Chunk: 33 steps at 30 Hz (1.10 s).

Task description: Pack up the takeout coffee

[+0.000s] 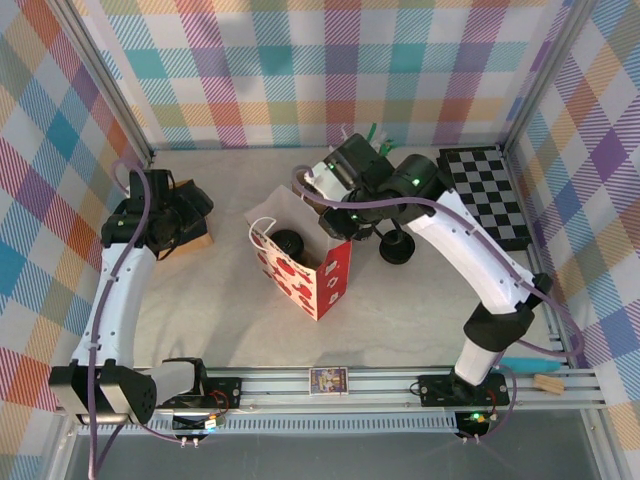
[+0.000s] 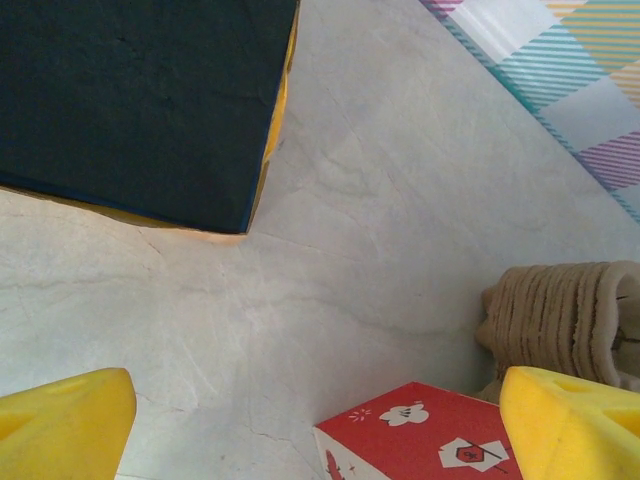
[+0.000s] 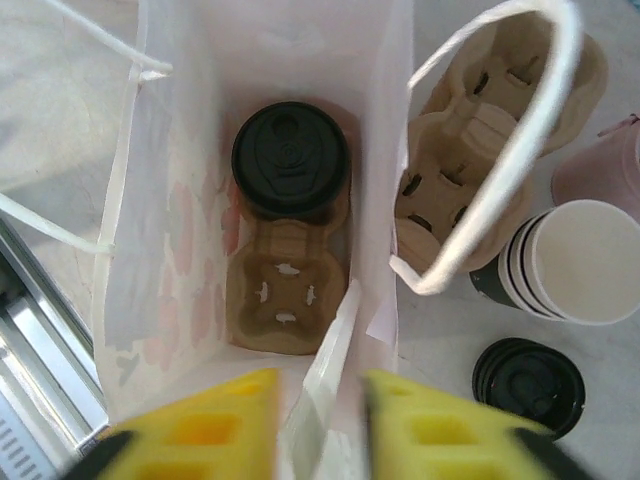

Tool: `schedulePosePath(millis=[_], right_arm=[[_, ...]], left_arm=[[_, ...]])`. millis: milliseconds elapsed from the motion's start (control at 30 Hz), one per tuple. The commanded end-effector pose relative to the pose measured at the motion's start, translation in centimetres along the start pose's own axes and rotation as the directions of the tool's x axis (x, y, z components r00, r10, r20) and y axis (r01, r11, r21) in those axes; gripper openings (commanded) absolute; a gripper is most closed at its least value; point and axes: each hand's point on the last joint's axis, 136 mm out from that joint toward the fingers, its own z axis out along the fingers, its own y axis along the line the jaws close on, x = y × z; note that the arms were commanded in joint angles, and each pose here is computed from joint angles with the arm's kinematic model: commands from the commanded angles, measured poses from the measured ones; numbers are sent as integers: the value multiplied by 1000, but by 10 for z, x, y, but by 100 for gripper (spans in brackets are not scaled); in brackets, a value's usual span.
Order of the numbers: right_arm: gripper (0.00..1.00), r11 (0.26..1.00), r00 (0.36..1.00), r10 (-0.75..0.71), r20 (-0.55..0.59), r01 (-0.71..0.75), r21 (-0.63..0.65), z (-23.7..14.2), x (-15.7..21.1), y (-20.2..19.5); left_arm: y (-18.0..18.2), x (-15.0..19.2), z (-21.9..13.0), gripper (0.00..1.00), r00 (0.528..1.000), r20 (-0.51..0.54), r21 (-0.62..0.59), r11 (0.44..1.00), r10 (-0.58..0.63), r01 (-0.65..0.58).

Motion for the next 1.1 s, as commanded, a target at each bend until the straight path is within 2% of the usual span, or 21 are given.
schedulePosePath(millis=[0,33,167,333,467,600,733,1067], right_arm=[[59,999,999,-36,12,36,-7,-1,-7,7],[64,999,999,-40,11,40,1,-3,-8,6],[70,999,997,-33,72,32,8,-21,-20,5],[71,1000,981,17,193,-13,-24,-55,-39,8],[75,996,943,70,325,-50,-69,-87,-57,12],[78,994,913,113,391,-106,-39,-105,-63,-3],[82,979,891,191,412,-203,-14,-113,-57,-28],[87,896,856,397,331,-439,62,-100,-9,-91]], left_arm=[[-3,-21,-8,93,998,65,2,1000,17,-17],[-4,-23,-8,93,997,69,2,1000,19,-19],[-5,-26,-5,93,997,71,5,1000,14,-15],[-5,-26,-1,93,998,64,-3,1000,21,-21],[-2,-25,4,93,998,57,-22,999,33,-31],[-2,-26,10,92,998,44,-35,999,35,-33],[-2,-29,17,92,999,27,-57,997,46,-44],[-1,-31,34,87,997,-39,-117,990,72,-76]])
